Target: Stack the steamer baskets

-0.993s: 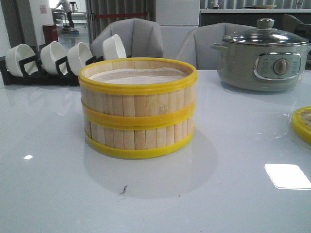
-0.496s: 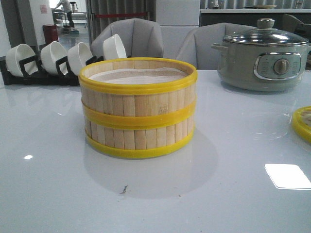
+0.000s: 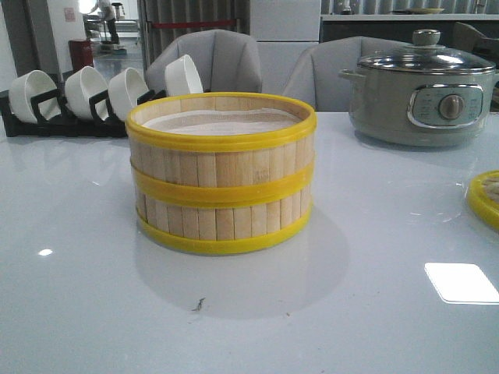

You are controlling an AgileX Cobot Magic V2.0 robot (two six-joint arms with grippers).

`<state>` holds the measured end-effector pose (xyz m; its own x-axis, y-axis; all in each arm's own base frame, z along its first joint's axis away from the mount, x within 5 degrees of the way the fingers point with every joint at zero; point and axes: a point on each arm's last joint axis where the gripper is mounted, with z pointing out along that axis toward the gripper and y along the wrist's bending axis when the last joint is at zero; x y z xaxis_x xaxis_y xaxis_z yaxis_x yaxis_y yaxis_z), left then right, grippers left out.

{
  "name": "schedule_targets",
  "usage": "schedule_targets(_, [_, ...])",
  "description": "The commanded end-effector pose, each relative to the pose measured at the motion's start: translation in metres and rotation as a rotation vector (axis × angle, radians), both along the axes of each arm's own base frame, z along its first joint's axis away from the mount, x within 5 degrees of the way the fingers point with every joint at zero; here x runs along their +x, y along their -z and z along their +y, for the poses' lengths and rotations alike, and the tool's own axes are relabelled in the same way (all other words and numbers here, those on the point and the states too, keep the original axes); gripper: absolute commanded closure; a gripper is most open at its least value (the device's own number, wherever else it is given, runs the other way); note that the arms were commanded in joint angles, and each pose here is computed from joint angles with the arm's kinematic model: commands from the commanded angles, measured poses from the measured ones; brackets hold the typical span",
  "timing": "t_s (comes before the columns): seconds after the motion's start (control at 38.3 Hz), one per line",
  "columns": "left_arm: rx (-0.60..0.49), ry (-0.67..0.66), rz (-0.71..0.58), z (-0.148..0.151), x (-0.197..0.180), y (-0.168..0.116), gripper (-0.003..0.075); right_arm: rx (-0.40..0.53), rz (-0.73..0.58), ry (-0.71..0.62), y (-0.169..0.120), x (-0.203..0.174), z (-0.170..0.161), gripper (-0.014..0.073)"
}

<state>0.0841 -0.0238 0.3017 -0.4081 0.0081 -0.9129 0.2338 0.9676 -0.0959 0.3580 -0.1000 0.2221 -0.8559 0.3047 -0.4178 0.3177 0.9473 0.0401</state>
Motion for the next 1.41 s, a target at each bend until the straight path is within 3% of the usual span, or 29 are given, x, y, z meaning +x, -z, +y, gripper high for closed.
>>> schedule_targets(0.0, [-0.038,-0.013,-0.101,0.000,0.003,-0.016,0.0637,-0.048,-0.131,0.003,-0.030,0.003,-0.004,0.0265])
schedule_targets(0.39, [-0.038,-0.013,-0.101,0.000,0.003,-0.016,0.0637,-0.065,-0.189,0.004,-0.033,0.008,-0.005,0.0265])
schedule_targets(1.38, [-0.038,-0.013,-0.101,0.000,0.003,-0.016,0.0637,-0.049,-0.135,0.003,-0.016,0.023,-0.009,0.0265])
